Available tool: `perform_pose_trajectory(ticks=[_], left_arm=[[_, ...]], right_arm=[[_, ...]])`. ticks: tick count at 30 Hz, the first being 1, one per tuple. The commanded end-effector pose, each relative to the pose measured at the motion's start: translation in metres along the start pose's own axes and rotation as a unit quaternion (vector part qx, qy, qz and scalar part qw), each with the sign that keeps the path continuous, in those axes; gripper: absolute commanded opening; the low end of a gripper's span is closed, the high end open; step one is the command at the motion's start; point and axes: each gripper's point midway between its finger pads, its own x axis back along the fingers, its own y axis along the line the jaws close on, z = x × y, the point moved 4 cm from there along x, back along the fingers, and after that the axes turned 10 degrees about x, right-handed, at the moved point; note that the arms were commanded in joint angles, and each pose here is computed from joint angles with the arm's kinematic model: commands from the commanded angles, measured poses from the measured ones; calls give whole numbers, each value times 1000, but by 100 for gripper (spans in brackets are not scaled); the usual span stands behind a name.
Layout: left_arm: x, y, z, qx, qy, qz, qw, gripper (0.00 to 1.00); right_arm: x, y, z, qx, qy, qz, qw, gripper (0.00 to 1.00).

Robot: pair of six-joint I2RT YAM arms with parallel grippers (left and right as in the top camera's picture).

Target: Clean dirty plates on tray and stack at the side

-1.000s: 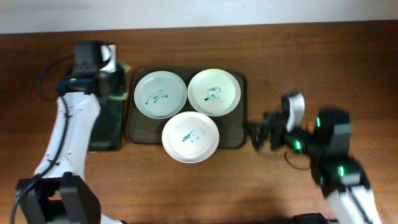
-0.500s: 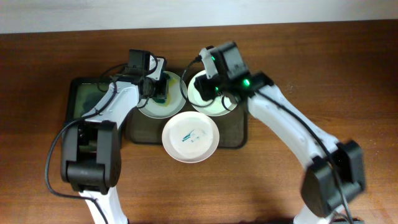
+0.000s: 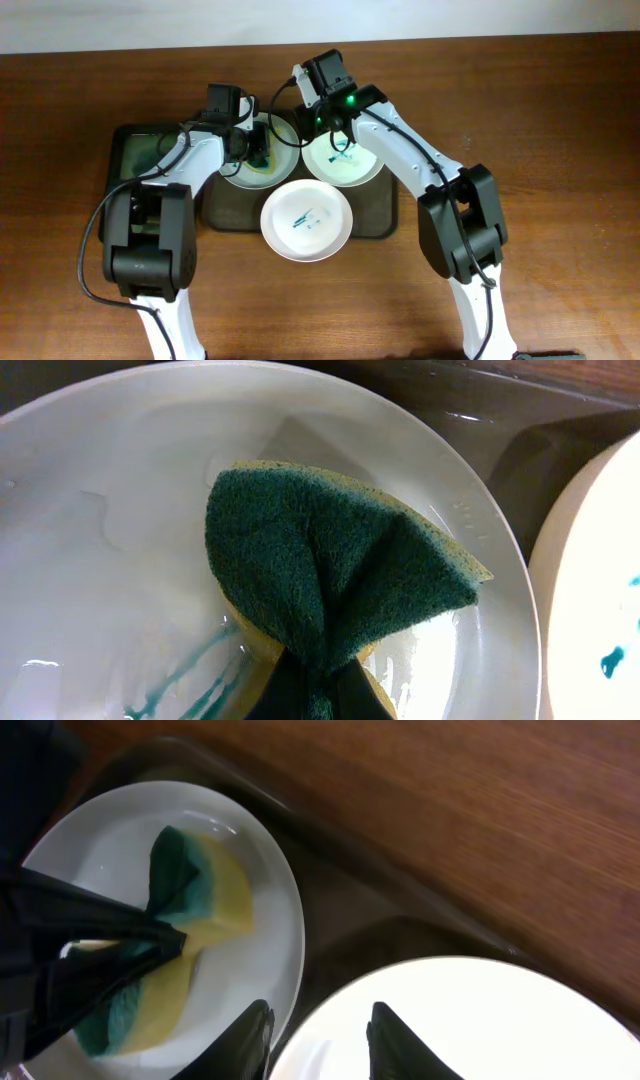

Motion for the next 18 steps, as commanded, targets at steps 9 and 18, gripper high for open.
perform_pose_trajectory(ticks=[9,18], left_arm=[[-11,24,9,63,25,-30,997,0],[-11,24,10,65,28,-32,997,0]], right_arm=[[-53,31,20,7,24,-44,999,24],[-49,21,8,1,16,-41,999,33]])
